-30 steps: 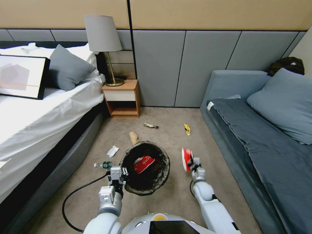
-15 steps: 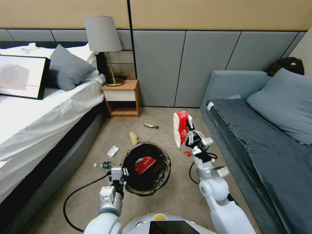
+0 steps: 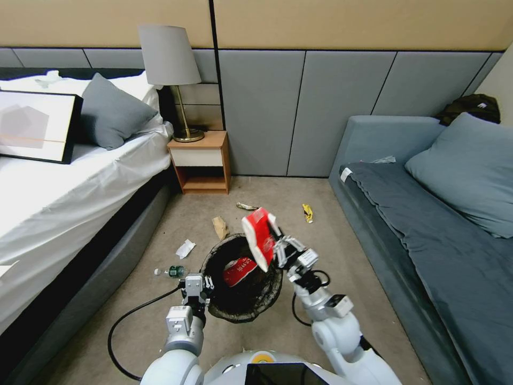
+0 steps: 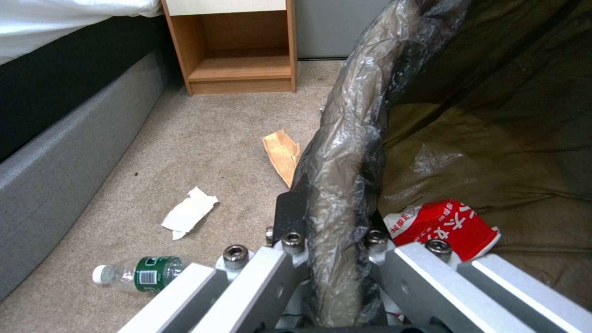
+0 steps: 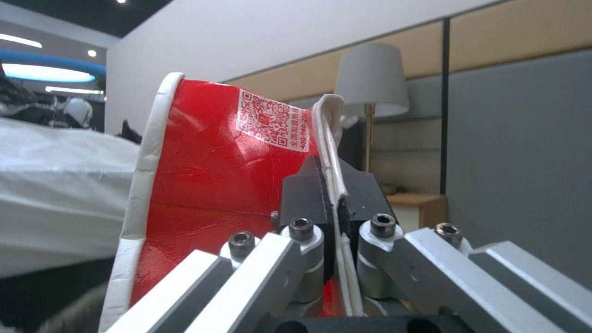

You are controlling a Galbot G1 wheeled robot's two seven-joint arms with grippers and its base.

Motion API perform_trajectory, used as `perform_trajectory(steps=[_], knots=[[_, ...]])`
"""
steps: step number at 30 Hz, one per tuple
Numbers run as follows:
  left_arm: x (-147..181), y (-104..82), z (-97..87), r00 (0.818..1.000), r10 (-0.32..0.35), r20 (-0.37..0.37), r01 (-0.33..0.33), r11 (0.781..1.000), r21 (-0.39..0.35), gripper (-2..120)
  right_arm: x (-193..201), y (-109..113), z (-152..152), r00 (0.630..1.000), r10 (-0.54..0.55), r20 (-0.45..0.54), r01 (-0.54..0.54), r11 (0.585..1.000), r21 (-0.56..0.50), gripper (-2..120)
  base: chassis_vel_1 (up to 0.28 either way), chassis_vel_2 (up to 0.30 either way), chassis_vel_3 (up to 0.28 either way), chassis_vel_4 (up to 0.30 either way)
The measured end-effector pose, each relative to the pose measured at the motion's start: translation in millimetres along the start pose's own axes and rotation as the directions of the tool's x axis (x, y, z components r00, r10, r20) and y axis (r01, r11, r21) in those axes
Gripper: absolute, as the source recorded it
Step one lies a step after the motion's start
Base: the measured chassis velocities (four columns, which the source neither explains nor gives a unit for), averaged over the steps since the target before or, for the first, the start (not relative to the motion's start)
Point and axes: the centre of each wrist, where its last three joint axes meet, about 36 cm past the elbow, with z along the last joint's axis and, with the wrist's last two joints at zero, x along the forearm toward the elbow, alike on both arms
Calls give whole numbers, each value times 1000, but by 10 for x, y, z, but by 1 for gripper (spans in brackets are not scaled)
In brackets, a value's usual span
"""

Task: Pick up the trash bin, then pick up the garbage from the floor and place it into the trash bin.

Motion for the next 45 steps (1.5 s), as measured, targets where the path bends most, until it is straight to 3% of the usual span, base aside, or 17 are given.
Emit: perform_trajectory(steps=[9, 23, 25, 29, 31, 35, 38, 45], knots=[[-5, -18, 6, 1000, 2, 0, -2, 1000, -1, 0, 2, 24, 309, 998, 23, -57, -24, 999, -21, 0, 0, 0, 0, 0], [-19, -45, 13, 1000, 11, 0, -11, 1000, 4, 0, 47, 89, 431, 995, 9, -99, -10, 1000, -13, 2, 0, 0, 0, 0], [-19, -48, 13, 1000, 12, 0, -12, 1000, 5, 0, 46, 98, 441, 995, 4, -103, -6, 1000, -12, 13, 0, 0, 0, 0], [-19, -50, 13, 1000, 13, 0, -13, 1000, 6, 0, 44, 112, 446, 995, 0, -105, -1, 1000, -11, 22, 0, 0, 0, 0], [-20, -52, 14, 1000, 14, 0, -14, 1000, 6, 0, 43, 133, 449, 994, -6, -106, 5, 1000, -14, 34, 0, 0, 0, 0], [-20, -55, 15, 1000, 16, 0, -16, 1000, 7, 0, 43, 130, 452, 994, -10, -109, 9, 1000, -12, 44, 0, 0, 0, 0], [-24, -54, 18, 1000, 16, 0, -16, 1000, 5, 0, 58, 127, 457, 993, -13, -114, 12, 1000, -10, 59, 0, 0, 0, 0], [-27, -53, 20, 1000, 16, 0, -16, 1000, 4, 0, 79, 148, 446, 993, -18, -117, 17, 1000, -11, 83, 0, 0, 0, 0]])
